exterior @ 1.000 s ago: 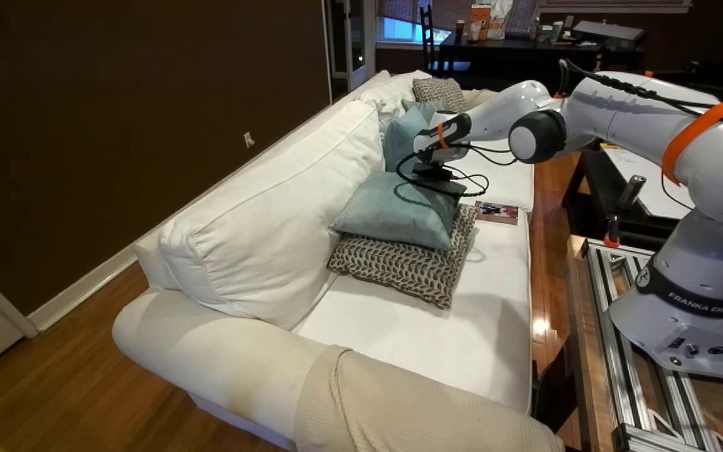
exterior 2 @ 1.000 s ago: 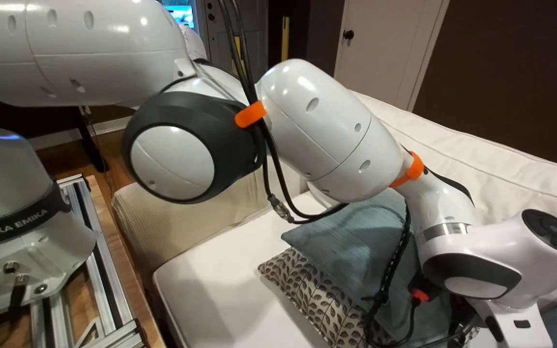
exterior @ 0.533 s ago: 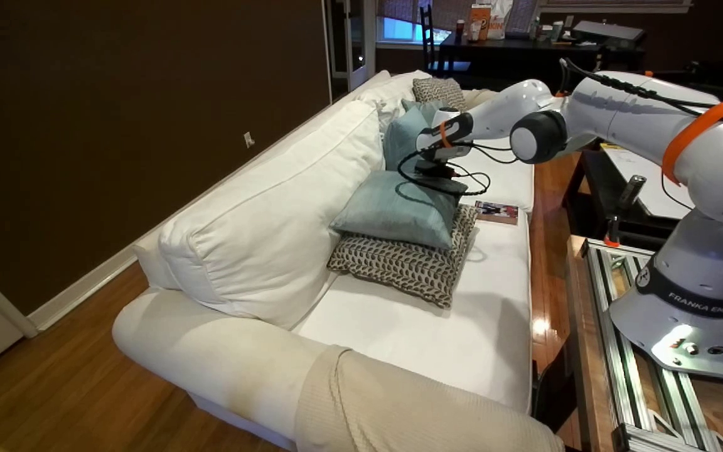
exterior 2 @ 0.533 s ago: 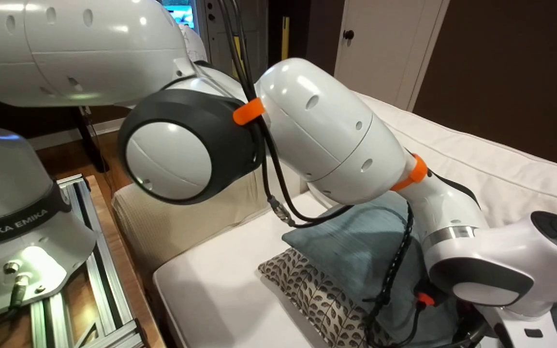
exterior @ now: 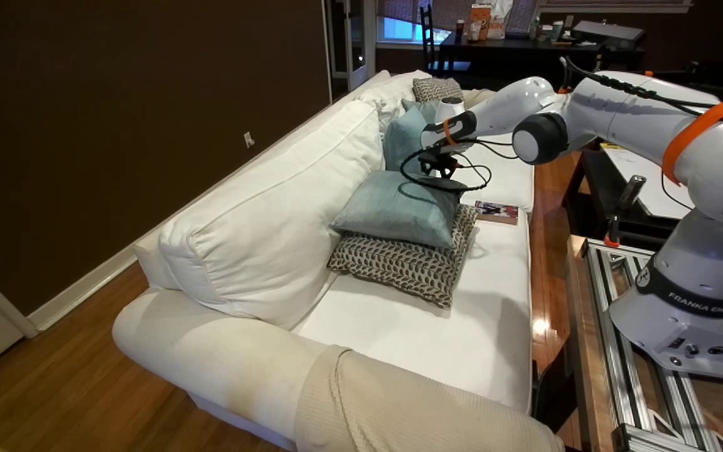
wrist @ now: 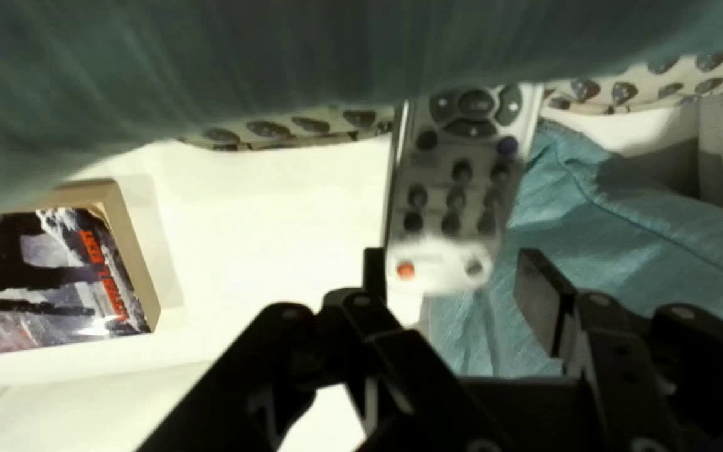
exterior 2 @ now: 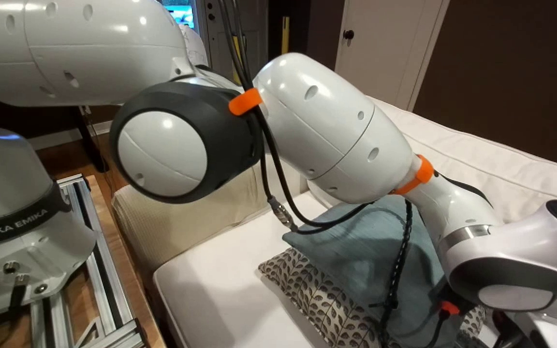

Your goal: Move the remote to the left

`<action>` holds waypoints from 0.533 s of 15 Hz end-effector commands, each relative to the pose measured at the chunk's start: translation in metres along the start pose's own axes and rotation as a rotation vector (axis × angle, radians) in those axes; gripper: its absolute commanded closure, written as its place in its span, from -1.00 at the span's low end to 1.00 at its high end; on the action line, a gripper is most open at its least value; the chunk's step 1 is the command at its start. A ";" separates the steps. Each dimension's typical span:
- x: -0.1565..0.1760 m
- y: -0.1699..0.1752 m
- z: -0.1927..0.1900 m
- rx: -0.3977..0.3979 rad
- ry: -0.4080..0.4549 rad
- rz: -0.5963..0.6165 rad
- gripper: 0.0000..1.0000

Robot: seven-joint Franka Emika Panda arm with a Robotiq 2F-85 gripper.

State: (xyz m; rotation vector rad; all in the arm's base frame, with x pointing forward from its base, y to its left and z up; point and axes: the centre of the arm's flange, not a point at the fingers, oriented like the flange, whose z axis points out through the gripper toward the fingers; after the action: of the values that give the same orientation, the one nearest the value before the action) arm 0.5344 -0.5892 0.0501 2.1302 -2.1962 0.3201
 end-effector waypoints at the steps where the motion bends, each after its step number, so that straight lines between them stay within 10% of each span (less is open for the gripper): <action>1: 0.014 -0.003 -0.005 -0.011 0.073 0.003 0.36; 6: 0.015 -0.008 -0.008 -0.015 0.049 -0.029 0.36; 7: 0.015 -0.010 -0.009 -0.001 0.040 -0.027 -0.64; 8: 0.015 -0.011 -0.009 0.011 0.013 -0.037 -0.68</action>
State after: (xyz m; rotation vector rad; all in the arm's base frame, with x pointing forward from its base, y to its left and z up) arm 0.5364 -0.5986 0.0679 2.1114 -2.1521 0.3685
